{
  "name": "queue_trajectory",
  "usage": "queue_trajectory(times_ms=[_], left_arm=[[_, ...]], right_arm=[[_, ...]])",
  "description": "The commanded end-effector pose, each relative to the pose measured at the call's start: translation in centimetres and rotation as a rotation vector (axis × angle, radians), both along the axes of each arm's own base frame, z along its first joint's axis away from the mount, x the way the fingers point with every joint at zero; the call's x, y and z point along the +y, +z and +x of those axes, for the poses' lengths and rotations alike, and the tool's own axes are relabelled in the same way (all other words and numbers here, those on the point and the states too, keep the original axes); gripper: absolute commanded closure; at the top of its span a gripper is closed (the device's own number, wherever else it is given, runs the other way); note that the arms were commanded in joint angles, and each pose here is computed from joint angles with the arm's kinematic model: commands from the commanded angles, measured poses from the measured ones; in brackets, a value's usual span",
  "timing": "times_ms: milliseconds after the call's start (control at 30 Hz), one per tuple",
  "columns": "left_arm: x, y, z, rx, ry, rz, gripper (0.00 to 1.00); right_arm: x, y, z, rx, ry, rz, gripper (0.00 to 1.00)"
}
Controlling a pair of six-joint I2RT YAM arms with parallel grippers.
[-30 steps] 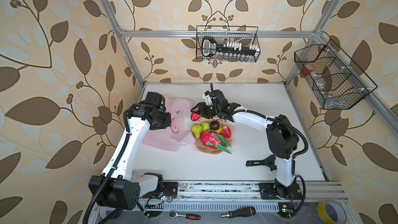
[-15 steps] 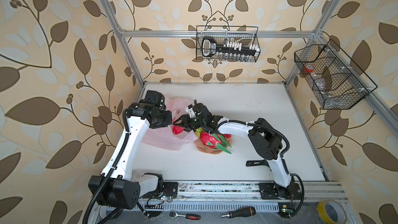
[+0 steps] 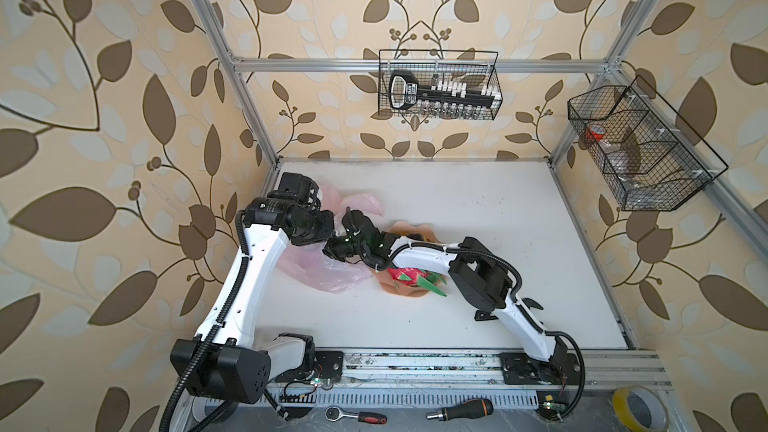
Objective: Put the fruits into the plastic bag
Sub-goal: 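Lower the apple into the bag and open the right gripper, then withdraw the right gripper and lower it onto the dark plum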
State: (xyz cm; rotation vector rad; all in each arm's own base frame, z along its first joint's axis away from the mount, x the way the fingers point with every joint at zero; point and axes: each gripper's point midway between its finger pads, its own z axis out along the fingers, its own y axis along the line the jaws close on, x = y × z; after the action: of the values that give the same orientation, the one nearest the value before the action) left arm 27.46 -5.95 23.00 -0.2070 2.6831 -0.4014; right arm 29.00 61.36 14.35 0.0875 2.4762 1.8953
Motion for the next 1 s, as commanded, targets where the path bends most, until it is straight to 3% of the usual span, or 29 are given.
queue_trajectory(times_ms=[0, 100, 167, 233, 633, 967], left_arm=[[-0.7, 1.0, 0.0, -0.036, -0.008, -0.046, 1.0], [-0.6, 0.8, -0.2, -0.036, -0.004, -0.047, 1.0], [-0.6, 0.7, -0.3, -0.032, 0.002, -0.048, 1.0], [-0.5, 0.7, -0.4, -0.035, 0.01, -0.043, 1.0], [1.0, 0.0, -0.6, 0.0, 0.077, 0.022, 1.0], [1.0, -0.7, -1.0, 0.012, 0.097, 0.004, 1.0]], right_arm=[[1.3, -1.4, -0.4, 0.093, -0.006, 0.002, 0.45], [1.6, -1.1, 0.0, 0.098, -0.007, 0.025, 0.3], [1.5, -0.7, 0.1, 0.088, 0.0, 0.027, 0.15], [1.1, -0.2, 0.0, 0.073, 0.007, 0.031, 0.08], [-5.2, 2.6, 0.4, 0.024, -0.024, -0.005, 0.03], [-9.4, 4.0, -0.2, -0.039, -0.042, -0.073, 0.03]])
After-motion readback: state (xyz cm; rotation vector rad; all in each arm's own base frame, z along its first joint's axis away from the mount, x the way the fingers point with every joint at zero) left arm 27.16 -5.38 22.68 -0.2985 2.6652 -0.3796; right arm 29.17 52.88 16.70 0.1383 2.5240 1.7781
